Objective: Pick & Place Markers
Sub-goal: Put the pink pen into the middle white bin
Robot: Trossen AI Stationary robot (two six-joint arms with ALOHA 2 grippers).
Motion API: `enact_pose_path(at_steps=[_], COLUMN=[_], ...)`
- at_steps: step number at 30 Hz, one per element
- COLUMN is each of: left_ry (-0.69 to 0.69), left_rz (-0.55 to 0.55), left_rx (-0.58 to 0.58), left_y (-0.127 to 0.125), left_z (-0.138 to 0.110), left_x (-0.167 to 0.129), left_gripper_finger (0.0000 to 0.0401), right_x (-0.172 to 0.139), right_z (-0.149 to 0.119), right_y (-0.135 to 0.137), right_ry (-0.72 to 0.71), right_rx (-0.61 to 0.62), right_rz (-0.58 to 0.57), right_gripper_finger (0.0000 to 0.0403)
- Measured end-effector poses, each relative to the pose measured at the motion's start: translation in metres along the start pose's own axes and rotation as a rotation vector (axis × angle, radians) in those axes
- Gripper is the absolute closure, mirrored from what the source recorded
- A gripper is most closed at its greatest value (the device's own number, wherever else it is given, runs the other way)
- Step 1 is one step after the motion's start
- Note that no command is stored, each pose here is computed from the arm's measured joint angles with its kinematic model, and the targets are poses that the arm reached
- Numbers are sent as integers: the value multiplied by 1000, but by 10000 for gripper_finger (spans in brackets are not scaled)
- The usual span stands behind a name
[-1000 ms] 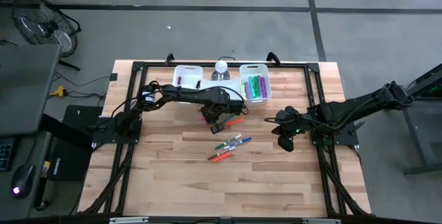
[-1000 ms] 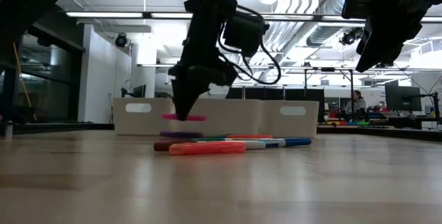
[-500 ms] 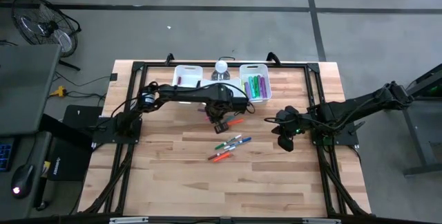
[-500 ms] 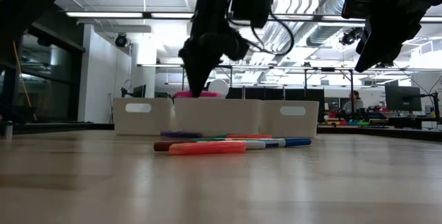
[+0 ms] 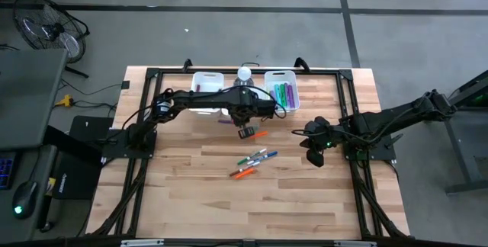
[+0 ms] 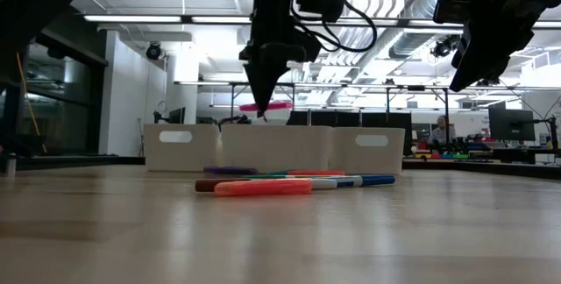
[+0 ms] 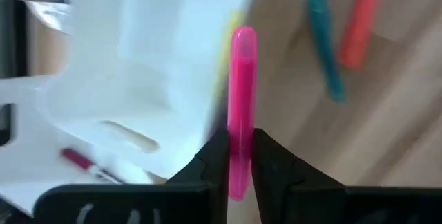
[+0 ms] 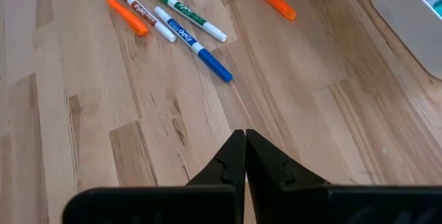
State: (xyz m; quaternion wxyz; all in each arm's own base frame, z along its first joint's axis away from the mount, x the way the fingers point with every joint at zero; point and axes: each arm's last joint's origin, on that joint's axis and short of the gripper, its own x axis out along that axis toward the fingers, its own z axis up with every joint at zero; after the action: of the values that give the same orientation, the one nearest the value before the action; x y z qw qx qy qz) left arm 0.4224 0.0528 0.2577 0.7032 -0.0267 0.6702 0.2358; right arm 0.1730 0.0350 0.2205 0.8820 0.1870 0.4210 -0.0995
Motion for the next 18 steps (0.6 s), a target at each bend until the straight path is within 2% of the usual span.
enact_pose_path(at_steps=[3, 10, 18], left_ry=[-11, 5, 4], left_rz=[40, 47, -48], left_rx=[-16, -14, -10], left_y=[10, 42, 72], left_z=[3, 10, 17], left_x=[3, 13, 23], left_gripper_finger=[365, 365, 364], right_x=[0, 0, 0], right_z=[0, 0, 0], right_y=[0, 0, 0], right_ry=[0, 0, 0], right_rx=[0, -1, 1], right_rz=[0, 0, 0], right_gripper_finger=[402, 403, 402])
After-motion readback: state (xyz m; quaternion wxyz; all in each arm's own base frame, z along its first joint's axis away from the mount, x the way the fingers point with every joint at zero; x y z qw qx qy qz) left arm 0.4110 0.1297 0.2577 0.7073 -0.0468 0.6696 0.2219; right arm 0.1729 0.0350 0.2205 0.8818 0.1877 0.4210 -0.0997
